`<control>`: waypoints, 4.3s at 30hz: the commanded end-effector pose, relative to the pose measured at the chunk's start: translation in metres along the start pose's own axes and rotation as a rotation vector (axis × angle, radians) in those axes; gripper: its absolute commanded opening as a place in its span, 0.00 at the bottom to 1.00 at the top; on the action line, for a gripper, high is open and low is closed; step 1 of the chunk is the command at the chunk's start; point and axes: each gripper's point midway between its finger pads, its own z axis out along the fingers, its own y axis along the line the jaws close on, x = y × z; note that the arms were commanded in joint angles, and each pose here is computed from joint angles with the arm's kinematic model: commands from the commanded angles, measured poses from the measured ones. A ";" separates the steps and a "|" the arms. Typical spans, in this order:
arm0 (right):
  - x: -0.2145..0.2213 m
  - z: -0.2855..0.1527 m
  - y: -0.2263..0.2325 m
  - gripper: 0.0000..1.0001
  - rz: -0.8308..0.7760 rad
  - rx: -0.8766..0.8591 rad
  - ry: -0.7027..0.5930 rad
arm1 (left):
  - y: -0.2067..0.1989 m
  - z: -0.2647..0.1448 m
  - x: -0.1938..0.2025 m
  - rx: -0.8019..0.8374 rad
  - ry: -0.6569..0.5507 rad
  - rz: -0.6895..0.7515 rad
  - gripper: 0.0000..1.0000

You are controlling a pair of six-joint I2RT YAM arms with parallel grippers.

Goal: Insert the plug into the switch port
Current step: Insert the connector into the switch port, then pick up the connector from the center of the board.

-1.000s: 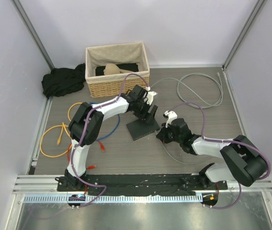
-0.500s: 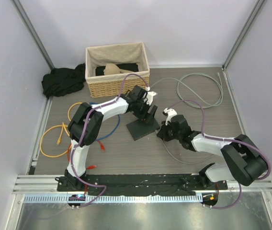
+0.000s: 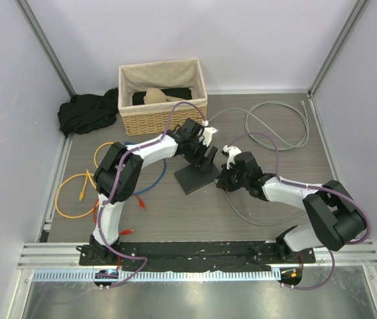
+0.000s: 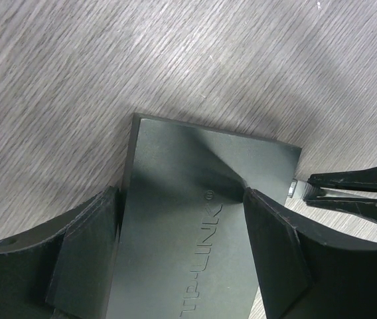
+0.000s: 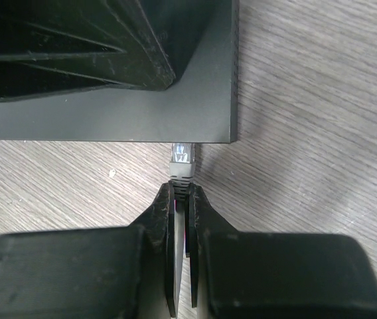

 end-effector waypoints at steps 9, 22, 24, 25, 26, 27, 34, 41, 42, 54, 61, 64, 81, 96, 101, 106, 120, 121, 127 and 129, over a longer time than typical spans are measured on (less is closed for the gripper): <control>-0.159 -0.011 0.036 0.01 -0.109 -0.126 -0.483 | -0.102 -0.011 0.085 0.321 0.323 -0.091 0.75; -0.191 -0.021 0.032 0.01 -0.135 -0.114 -0.542 | -0.131 -0.009 0.097 0.397 0.363 -0.063 0.74; -0.195 -0.023 0.034 0.01 -0.139 -0.125 -0.547 | -0.134 -0.010 0.096 0.403 0.362 -0.057 0.74; -0.195 -0.023 0.034 0.01 -0.141 -0.126 -0.547 | -0.138 -0.011 0.094 0.419 0.360 -0.053 0.74; -0.192 -0.021 0.034 0.01 -0.139 -0.131 -0.539 | -0.140 -0.011 0.093 0.423 0.359 -0.051 0.74; -0.189 -0.019 0.033 0.01 -0.145 -0.128 -0.529 | -0.142 -0.012 0.090 0.430 0.354 -0.048 0.74; -0.158 -0.006 0.013 0.01 -0.135 -0.067 -0.462 | -0.137 -0.008 0.082 0.404 0.332 -0.031 0.75; -0.131 0.002 -0.011 0.01 -0.158 -0.002 -0.362 | -0.076 0.004 0.047 0.243 0.270 -0.041 0.78; -0.129 0.003 -0.013 0.01 -0.159 0.003 -0.354 | -0.070 0.006 0.044 0.219 0.269 -0.030 0.79; -0.112 -0.013 -0.032 0.17 -0.144 0.120 -0.287 | -0.014 -0.015 0.001 0.017 0.135 -0.110 0.91; -0.095 -0.030 -0.035 0.40 -0.098 0.146 -0.275 | 0.011 -0.049 -0.027 -0.125 -0.022 -0.213 0.99; -0.093 -0.041 -0.031 0.53 -0.081 0.143 -0.280 | 0.021 -0.067 -0.033 -0.178 -0.075 -0.253 1.00; -0.088 -0.085 -0.003 0.83 -0.017 0.069 -0.301 | 0.070 -0.184 0.078 -0.702 -0.289 -0.708 0.95; -0.081 -0.087 -0.001 0.84 -0.021 0.063 -0.288 | 0.203 -0.210 0.059 -1.060 -0.420 -1.021 0.72; -0.078 -0.094 0.001 0.84 -0.017 0.057 -0.296 | 0.246 -0.229 0.057 -1.025 -0.542 -1.186 0.69; -0.073 -0.097 -0.001 0.84 -0.013 0.065 -0.300 | 0.277 -0.234 0.066 -1.003 -0.566 -1.282 0.65; -0.069 -0.096 0.000 0.84 -0.015 0.062 -0.282 | 0.316 -0.206 0.074 -0.954 -0.467 -1.372 0.44; -0.069 -0.095 0.000 0.84 -0.012 0.063 -0.282 | 0.316 -0.205 0.075 -0.956 -0.458 -1.374 0.43; -0.067 -0.093 -0.001 0.84 -0.014 0.063 -0.272 | 0.317 -0.191 0.092 -0.953 -0.384 -1.401 0.39; -0.067 -0.093 0.000 0.84 -0.016 0.058 -0.273 | 0.315 -0.187 0.099 -0.948 -0.359 -1.409 0.34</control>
